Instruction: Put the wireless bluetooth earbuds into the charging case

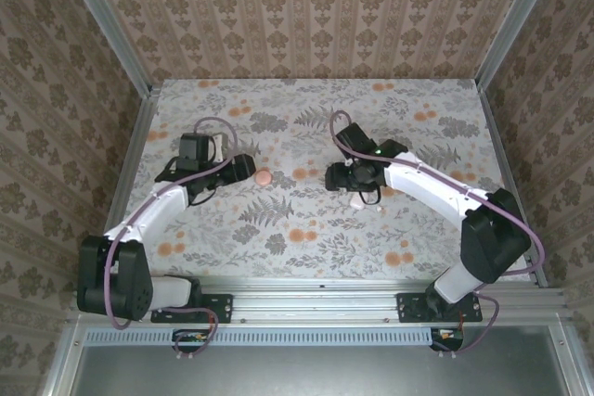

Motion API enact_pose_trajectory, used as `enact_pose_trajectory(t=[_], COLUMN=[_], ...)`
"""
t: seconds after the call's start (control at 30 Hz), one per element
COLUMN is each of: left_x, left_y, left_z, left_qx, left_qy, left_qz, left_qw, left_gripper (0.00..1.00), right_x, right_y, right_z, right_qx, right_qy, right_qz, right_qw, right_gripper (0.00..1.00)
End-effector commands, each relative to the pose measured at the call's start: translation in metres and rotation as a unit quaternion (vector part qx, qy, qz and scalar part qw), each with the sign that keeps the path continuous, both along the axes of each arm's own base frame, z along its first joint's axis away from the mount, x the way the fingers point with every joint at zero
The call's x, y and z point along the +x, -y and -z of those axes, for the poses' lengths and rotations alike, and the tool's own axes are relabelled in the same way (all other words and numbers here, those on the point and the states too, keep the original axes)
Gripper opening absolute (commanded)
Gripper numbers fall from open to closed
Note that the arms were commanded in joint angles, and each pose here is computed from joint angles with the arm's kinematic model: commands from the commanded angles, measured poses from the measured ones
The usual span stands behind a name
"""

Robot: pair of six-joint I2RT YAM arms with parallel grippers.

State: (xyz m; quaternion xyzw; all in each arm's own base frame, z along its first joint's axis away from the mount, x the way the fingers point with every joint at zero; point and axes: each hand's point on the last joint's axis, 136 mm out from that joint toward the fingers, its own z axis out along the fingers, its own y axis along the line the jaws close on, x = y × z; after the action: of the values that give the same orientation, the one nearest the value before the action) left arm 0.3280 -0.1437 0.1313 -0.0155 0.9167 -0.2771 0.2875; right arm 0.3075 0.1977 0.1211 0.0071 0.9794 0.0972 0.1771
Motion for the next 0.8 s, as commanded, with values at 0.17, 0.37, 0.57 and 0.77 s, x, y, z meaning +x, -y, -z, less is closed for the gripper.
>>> enact_pose_trajectory(t=[0.17,0.37,0.57,0.77], left_x=[-0.013,-0.022,-0.023,-0.020], left_y=[0.003,0.001,-0.002,-0.001], left_z=[0.020,0.033,0.033,0.033], left_qx=[0.079,0.094,0.100,0.101], left_qy=[-0.024,-0.042,-0.041,-0.040], left_qz=[0.008,0.011,0.006,0.007], left_qw=[0.997,0.995,0.994,0.994], left_gripper=[0.78,0.78,0.78,0.78], right_x=[-0.012,-0.002,0.005,0.008], right_y=[0.064,0.064,0.050,0.047], right_z=[0.021,0.047,0.067,0.081], right_qx=[-0.061,-0.070,-0.047,-0.051], right_qy=[-0.028,-0.063,-0.081,-0.091], right_qz=[0.125,0.151,0.155,0.154], right_qw=[0.990,0.984,0.983,0.983], right_gripper=[0.68,0.68,0.68,0.69])
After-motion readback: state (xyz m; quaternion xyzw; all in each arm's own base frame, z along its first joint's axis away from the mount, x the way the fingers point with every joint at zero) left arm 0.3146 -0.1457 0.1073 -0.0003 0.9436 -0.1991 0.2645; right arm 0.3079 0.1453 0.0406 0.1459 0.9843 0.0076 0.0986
